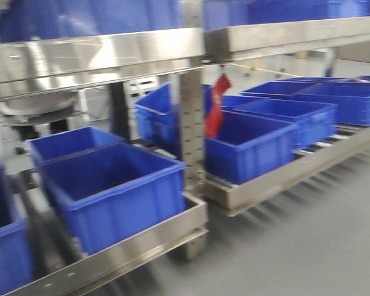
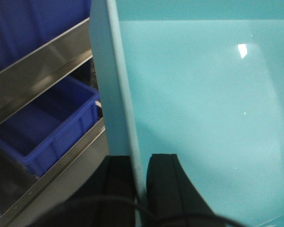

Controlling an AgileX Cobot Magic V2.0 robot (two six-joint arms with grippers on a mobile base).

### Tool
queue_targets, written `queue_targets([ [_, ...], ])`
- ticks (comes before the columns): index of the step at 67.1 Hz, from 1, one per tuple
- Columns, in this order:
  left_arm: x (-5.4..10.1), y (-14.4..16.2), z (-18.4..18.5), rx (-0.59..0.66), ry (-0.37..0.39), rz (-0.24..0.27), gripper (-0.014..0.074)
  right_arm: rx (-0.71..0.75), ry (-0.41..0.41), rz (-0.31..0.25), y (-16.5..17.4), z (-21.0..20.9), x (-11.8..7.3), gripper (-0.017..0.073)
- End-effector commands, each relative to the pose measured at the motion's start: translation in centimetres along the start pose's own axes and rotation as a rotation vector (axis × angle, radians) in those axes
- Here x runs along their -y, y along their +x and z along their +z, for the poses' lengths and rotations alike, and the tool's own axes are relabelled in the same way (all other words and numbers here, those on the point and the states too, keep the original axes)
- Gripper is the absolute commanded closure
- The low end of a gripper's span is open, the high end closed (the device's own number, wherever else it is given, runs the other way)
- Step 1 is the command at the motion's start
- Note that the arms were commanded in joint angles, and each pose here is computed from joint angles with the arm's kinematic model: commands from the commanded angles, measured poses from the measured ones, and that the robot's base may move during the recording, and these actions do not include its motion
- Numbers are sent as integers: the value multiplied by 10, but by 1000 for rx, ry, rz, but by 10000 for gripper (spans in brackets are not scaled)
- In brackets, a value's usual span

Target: Move two blue bins to right shelf middle

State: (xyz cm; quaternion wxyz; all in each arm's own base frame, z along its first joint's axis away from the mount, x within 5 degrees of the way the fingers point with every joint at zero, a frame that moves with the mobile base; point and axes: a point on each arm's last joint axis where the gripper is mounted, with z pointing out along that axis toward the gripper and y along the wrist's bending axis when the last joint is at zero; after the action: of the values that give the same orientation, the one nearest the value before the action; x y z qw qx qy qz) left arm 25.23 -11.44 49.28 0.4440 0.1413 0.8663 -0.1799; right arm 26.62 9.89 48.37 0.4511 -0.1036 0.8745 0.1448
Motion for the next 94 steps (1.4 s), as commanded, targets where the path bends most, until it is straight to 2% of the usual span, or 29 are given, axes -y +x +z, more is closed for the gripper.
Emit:
queue_targets([
  [1,-2,-6,-8,64,-31,41,704,54,27,-36,-5,-8,3,711],
  [94,-2,-6,-8,64,-31,41,704,54,27,-36,-5,-8,3,711],
])
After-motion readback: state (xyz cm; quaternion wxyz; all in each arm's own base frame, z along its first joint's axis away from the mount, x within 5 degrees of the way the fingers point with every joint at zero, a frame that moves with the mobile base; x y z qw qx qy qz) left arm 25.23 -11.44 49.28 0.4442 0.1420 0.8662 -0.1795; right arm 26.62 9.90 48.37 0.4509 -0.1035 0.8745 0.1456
